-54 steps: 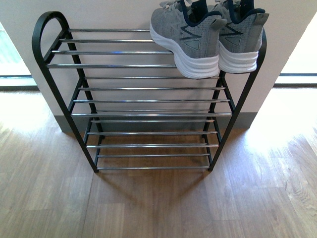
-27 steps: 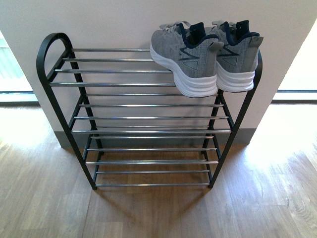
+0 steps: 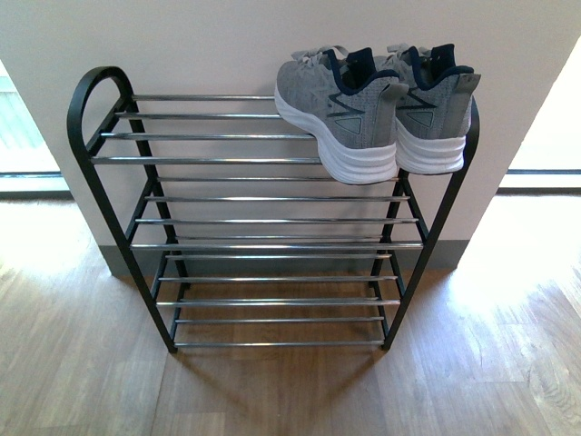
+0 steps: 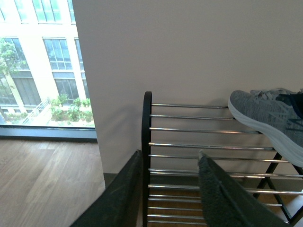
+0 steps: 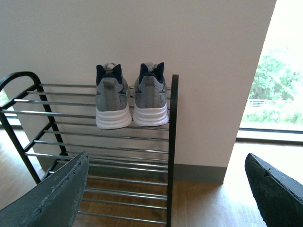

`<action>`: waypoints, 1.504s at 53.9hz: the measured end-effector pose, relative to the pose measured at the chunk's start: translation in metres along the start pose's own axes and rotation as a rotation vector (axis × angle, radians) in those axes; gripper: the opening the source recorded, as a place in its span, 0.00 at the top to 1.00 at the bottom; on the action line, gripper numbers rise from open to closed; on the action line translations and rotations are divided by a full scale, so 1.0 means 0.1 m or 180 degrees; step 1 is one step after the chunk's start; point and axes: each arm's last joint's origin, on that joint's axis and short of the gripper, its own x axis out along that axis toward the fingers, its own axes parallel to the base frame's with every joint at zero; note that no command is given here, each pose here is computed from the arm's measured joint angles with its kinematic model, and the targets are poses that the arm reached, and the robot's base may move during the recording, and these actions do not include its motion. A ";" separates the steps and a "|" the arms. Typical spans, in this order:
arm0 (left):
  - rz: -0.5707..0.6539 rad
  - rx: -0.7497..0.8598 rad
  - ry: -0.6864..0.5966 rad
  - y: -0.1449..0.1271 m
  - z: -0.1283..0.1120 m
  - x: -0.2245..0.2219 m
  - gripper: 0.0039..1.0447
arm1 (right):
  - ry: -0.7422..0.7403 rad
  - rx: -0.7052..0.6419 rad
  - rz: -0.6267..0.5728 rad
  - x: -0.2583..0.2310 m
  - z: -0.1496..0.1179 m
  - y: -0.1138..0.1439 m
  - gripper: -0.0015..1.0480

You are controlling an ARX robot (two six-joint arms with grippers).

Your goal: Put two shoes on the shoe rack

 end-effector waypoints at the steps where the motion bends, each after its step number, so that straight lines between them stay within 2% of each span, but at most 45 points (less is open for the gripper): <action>1: 0.0005 0.0003 -0.0003 0.02 -0.01 -0.01 0.75 | -0.0001 0.0001 0.0000 0.00 0.00 0.00 0.09; 7: 0.0016 0.0020 -0.0009 0.13 -0.10 -0.07 1.00 | 0.0000 0.0001 0.0000 0.00 0.00 0.00 0.09; 22: 0.0034 0.0031 -0.0018 0.26 -0.23 -0.19 0.99 | 0.0000 0.0000 0.0000 0.00 0.00 0.00 0.09; 25: -0.0059 0.0032 -0.0015 0.30 -0.25 -0.20 0.99 | 0.0000 0.0000 0.0000 0.00 0.00 0.00 0.09; 30: 0.0057 0.0031 -0.0025 0.38 -0.27 -0.23 0.99 | -0.0001 0.0001 -0.0001 0.00 0.00 0.00 0.09; 57: 0.0034 0.0035 -0.0067 0.38 -0.36 -0.32 0.99 | 0.0000 0.0000 0.0001 0.00 0.00 0.00 0.09; 60: 0.0037 0.0034 0.0040 0.38 -0.40 -0.38 0.99 | 0.0000 0.0000 0.0000 0.00 0.00 0.00 0.09; 81: 0.0037 0.0037 -0.0014 0.38 -0.40 -0.42 0.99 | -0.0001 0.0000 0.0001 0.00 0.00 0.00 0.09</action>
